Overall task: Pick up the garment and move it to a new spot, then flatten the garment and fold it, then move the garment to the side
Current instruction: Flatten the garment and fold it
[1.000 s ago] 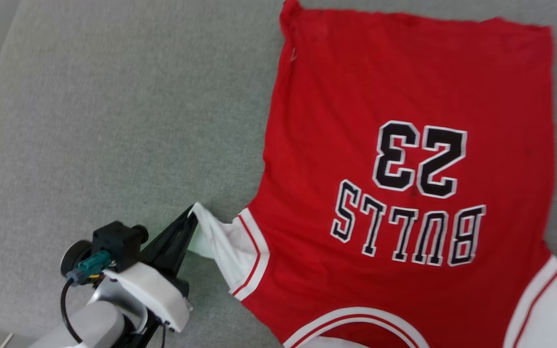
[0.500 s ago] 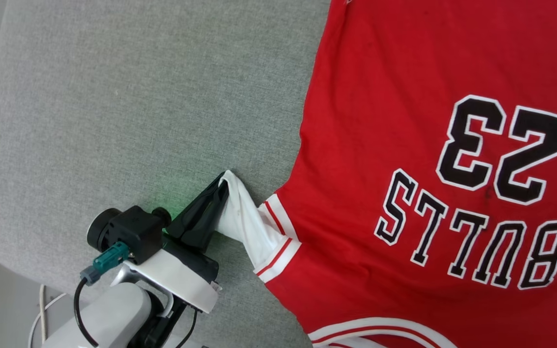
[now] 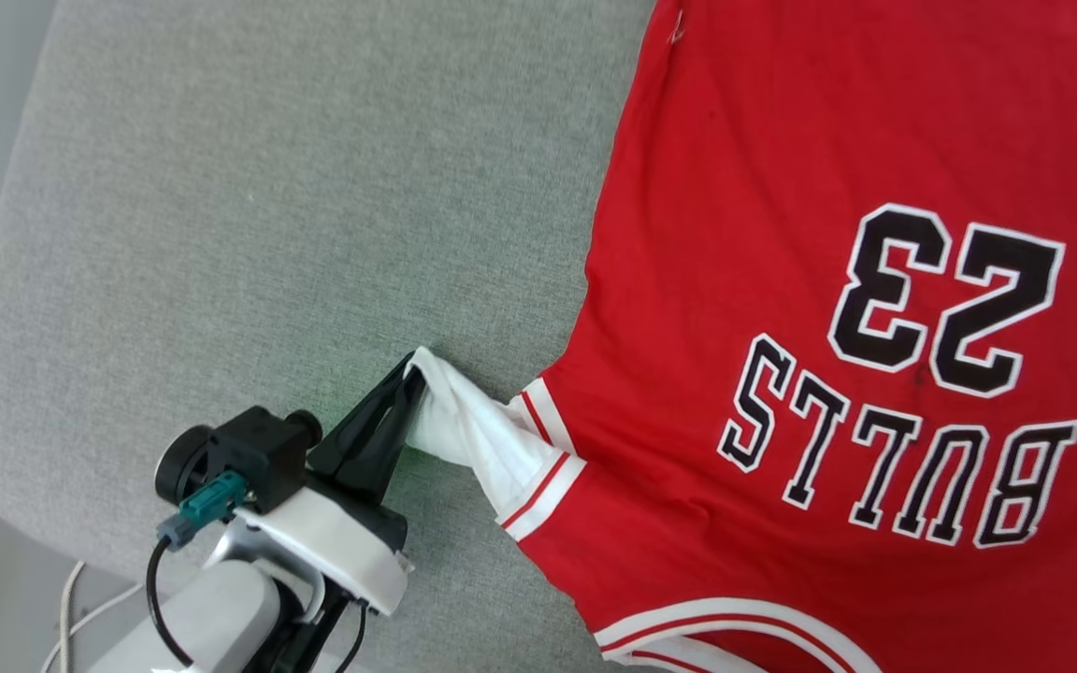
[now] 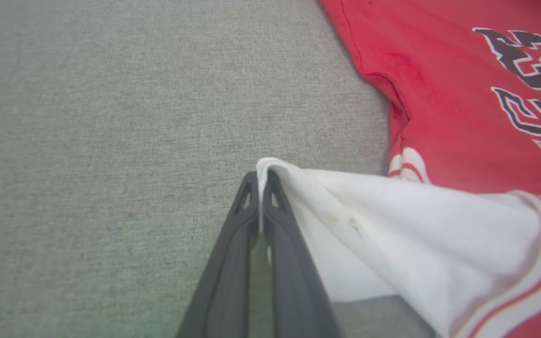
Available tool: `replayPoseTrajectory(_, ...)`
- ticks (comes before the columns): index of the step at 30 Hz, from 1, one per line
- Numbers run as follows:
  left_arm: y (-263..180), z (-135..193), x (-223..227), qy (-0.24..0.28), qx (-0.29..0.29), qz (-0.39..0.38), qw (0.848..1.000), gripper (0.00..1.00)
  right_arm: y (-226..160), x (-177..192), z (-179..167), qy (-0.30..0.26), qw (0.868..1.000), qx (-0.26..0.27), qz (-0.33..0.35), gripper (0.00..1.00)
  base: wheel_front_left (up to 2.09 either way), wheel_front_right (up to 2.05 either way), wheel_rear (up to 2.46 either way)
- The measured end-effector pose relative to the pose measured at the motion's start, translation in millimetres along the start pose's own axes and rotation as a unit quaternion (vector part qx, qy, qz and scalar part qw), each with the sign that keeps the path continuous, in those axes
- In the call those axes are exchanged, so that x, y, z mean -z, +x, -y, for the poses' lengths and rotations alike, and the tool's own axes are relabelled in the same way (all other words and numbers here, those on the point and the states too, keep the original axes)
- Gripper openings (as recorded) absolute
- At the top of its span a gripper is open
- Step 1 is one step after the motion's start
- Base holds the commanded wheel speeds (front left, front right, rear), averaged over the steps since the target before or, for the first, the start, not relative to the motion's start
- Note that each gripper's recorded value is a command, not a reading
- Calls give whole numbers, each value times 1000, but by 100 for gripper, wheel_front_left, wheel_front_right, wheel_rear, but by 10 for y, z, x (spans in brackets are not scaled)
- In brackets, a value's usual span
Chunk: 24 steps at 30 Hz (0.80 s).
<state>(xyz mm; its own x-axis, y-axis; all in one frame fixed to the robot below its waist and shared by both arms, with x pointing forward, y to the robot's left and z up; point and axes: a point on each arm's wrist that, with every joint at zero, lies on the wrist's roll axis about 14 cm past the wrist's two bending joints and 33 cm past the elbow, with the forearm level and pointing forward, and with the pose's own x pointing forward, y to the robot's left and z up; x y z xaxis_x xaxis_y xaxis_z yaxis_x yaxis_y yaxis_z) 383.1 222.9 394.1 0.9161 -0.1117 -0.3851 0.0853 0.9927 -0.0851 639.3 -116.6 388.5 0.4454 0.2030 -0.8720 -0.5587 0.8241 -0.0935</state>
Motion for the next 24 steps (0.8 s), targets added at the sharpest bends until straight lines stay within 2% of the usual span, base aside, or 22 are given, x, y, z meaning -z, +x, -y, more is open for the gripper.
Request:
replayPoseTrajectory(4,-146,-6,-64,3,-3,11,1000,0,-364,-74,45,-23,999,18,28,0,0,0,0)
replayPoseTrajectory(11,-405,68,-171,-1,-1,29,1000,0,-1037,389,77,-57,998,30,28,0,0,0,0)
replayPoseTrajectory(18,-565,150,-200,-2,7,38,999,0,-1458,1265,92,-44,998,29,-15,0,0,0,0)
replayPoseTrajectory(24,-622,211,-237,0,18,43,999,0,-1590,2344,-131,13,996,-1,-88,0,0,0,0)
